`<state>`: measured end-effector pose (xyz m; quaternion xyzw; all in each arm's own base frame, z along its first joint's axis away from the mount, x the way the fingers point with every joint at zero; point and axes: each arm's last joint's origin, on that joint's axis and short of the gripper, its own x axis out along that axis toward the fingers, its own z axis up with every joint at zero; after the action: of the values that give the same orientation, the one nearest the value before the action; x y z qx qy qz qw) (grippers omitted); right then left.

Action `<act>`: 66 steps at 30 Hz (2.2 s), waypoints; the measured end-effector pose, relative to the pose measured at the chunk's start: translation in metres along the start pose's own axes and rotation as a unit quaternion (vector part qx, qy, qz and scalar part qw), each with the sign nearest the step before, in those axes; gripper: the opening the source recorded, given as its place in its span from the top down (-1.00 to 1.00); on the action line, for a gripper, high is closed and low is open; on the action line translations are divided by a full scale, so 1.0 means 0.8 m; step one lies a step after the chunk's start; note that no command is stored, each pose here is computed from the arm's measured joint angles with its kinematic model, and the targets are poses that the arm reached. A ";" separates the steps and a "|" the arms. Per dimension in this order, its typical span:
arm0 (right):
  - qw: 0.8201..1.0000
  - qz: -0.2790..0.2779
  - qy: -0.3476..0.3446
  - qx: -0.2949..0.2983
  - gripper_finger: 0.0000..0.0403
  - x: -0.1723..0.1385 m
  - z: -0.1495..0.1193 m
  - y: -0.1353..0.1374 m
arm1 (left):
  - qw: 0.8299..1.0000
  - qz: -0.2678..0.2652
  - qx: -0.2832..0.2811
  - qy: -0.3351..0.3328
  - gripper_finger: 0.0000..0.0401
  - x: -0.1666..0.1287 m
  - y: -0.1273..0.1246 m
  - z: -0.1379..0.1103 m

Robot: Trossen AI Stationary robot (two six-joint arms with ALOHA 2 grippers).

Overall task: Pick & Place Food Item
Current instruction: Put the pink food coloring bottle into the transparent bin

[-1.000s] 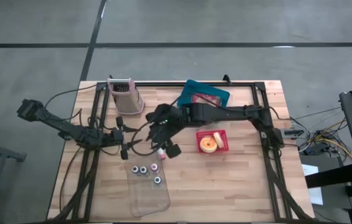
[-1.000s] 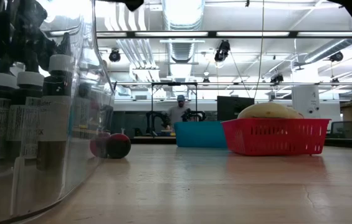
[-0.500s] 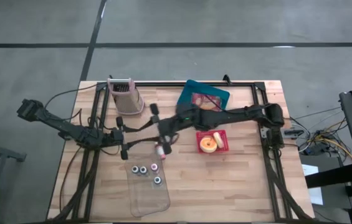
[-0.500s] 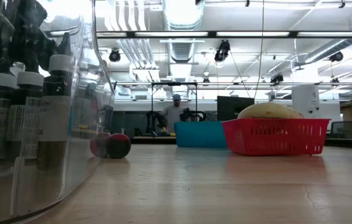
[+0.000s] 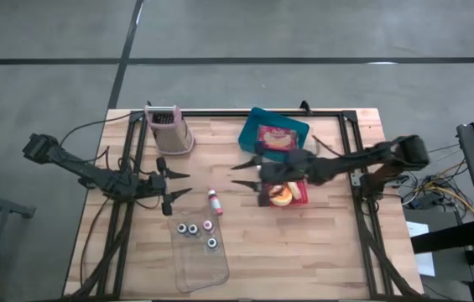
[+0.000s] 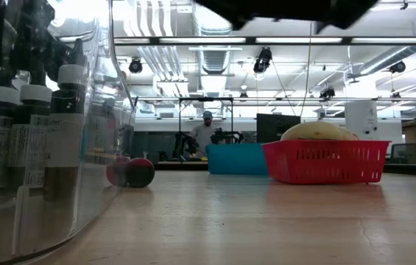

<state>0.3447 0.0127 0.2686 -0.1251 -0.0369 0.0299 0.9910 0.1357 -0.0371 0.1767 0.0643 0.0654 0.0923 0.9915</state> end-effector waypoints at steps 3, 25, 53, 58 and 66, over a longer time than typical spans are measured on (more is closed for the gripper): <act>1.000 -0.021 -0.007 0.012 0.21 -0.036 -0.006 0.002 | 1.000 -0.001 -0.004 -0.004 -0.06 0.000 0.000 0.001; 0.997 -0.037 0.044 0.048 0.21 -0.160 -0.096 0.027 | 0.999 -0.013 -0.032 -0.036 -0.06 0.000 0.000 0.010; 0.994 -0.057 0.095 0.016 0.21 -0.133 -0.120 0.014 | 0.999 -0.001 -0.040 -0.021 -0.06 0.081 0.014 0.048; 0.992 -0.041 0.119 0.010 0.21 -0.124 -0.118 0.017 | 0.996 -0.025 -0.013 0.079 -0.06 0.108 0.008 0.060; 0.983 -0.029 0.180 0.005 0.21 -0.115 -0.115 0.019 | 0.956 -0.037 0.025 0.291 -0.06 0.113 0.010 0.098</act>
<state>0.2598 -0.0014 0.1703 -0.1221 0.1387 -0.0216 0.9825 0.2334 -0.0208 0.2442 0.0565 0.3557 0.0685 0.9304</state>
